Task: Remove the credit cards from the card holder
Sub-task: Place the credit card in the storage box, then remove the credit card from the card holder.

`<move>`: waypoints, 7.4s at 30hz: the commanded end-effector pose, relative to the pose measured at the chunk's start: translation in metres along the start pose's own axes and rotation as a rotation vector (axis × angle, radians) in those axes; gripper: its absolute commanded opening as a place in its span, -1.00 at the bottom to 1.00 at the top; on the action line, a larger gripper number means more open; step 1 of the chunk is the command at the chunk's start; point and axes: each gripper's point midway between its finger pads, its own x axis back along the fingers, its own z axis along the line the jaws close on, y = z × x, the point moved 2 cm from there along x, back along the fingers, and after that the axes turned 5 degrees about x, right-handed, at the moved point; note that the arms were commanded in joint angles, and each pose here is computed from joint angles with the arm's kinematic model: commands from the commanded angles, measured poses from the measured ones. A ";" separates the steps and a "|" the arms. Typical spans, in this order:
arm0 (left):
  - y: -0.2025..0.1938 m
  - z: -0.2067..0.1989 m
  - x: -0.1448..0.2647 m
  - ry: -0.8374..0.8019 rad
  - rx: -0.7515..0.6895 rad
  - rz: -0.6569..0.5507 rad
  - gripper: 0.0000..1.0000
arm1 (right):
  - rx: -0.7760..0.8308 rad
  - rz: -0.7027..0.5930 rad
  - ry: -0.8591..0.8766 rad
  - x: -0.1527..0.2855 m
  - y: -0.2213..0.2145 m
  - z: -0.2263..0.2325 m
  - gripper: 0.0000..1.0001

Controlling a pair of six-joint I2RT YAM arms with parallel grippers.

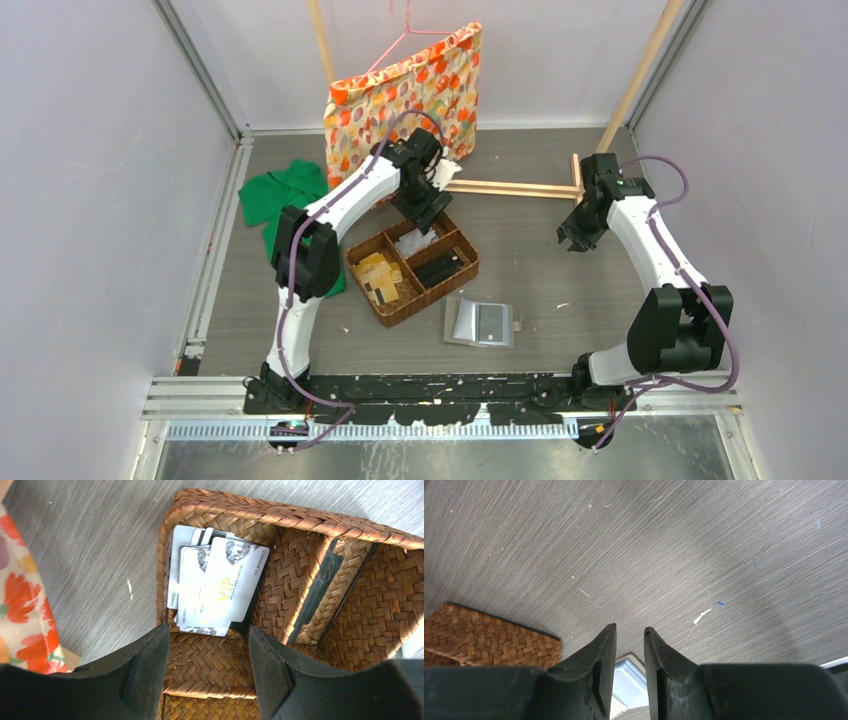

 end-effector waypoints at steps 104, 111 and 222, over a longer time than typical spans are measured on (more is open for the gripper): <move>-0.090 -0.247 -0.023 -0.363 0.307 -0.200 -0.70 | 0.107 -0.042 0.426 -0.015 -0.197 -0.017 -0.57; -0.085 -0.255 -0.012 -0.392 0.336 -0.226 -0.65 | 0.137 -0.058 0.444 -0.013 -0.192 -0.006 -0.53; -0.122 -0.229 -0.025 -0.270 0.444 -0.153 -0.63 | 0.319 0.203 0.851 0.024 -0.241 0.056 -0.19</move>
